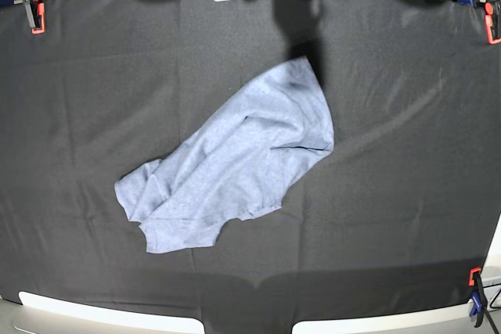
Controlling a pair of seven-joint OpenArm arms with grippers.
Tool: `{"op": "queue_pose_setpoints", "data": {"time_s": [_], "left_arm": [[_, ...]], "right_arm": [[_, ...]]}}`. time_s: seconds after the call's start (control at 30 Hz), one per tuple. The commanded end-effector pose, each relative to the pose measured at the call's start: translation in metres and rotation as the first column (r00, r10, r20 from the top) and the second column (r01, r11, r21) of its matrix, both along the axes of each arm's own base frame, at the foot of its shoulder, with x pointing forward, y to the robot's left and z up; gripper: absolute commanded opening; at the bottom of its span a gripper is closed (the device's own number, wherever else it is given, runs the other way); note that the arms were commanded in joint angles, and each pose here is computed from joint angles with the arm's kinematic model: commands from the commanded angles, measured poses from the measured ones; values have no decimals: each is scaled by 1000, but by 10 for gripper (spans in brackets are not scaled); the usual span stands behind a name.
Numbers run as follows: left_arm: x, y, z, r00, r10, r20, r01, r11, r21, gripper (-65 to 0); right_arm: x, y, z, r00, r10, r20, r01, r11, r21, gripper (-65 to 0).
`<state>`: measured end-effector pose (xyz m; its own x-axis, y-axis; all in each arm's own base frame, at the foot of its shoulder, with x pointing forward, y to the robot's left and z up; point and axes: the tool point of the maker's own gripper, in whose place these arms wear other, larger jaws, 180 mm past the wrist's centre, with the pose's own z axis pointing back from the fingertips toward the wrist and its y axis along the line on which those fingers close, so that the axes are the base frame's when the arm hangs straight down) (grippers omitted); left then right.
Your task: Layout the t-shirt on the table in an organized manner, then fold the t-shirt properly
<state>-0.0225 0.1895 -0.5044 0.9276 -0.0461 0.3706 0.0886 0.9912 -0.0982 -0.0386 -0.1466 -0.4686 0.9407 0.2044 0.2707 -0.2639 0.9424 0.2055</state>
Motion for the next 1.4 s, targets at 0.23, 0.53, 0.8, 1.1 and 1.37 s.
{"op": "queue_pose_setpoints", "data": {"time_s": [0.23, 0.53, 0.8, 1.1, 1.37], "left_arm": [[46, 1, 71, 972, -194, 129, 189, 981, 52, -512], [164, -43, 180, 794, -298, 530, 284, 952, 111, -512], [248, -61, 238, 587, -382, 714, 346, 915, 206, -511], [298, -84, 278, 463, -358, 811, 379, 907, 184, -507], [343, -129, 236, 504, -354, 788, 475, 876, 89, -507]], "right_arm": [[44, 14, 85, 980, 80, 181, -85, 996, 20, -402], [126, -18, 151, 896, 102, 432, -56, 991, -118, -401], [175, -34, 172, 840, 52, 540, 15, 993, -117, -345], [179, -38, 171, 834, 55, 548, 36, 988, -153, -327], [176, -35, 169, 836, 1, 549, 81, 989, -125, -327]]}}
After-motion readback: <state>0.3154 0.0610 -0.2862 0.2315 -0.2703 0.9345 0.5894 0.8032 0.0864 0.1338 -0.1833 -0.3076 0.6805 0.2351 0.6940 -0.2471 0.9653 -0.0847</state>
